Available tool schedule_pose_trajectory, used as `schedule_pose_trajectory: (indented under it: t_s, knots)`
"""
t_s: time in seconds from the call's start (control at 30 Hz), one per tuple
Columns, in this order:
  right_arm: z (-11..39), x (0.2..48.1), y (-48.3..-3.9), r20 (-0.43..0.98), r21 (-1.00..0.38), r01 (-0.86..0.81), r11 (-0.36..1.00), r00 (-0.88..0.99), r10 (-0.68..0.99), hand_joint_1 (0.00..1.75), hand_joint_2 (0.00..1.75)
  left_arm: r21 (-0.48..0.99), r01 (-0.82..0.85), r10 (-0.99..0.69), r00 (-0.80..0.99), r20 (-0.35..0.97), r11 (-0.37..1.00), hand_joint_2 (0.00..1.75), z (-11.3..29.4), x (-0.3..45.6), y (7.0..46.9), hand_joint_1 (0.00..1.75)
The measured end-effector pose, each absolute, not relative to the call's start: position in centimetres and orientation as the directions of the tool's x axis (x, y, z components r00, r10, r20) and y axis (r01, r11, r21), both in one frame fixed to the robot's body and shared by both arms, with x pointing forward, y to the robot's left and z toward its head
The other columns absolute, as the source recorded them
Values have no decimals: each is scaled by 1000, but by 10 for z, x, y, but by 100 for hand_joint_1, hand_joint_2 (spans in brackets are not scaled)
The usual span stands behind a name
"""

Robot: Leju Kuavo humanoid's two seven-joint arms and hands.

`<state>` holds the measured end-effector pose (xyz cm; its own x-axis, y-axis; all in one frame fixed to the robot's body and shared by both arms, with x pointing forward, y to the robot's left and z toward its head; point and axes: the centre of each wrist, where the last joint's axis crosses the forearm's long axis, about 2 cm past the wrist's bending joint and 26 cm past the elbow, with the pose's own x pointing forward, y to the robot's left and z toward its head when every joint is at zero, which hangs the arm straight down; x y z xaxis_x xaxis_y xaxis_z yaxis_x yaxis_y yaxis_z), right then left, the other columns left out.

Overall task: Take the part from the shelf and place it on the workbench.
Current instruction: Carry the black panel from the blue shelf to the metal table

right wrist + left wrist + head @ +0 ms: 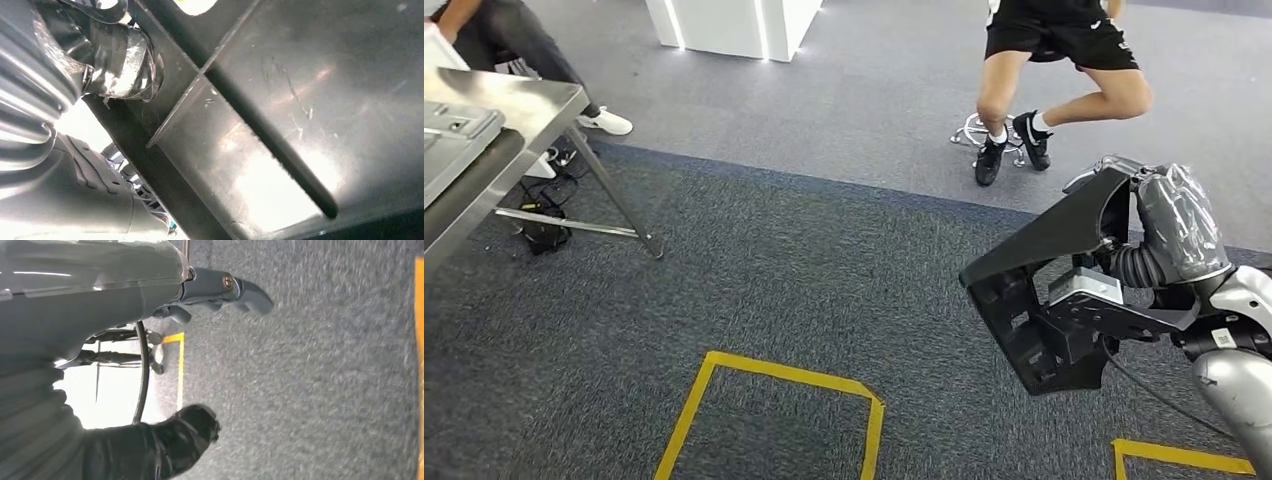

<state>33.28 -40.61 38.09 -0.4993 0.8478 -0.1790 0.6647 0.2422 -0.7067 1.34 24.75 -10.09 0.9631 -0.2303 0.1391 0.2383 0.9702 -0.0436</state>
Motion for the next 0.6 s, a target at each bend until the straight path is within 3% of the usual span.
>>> schedule_pose_trajectory:
  t_s: [0.37,0.6]
  knots:
    - [367,322,-421,-155,-752,613,241,-520,840,175,175,0,357,-354,927,127,934,175,-101,17,246,0]
    - [385,313,-442,-180,-743,636,206,-487,854,175,175,-11,379,-374,917,142,925,175,-103,16,244,0]
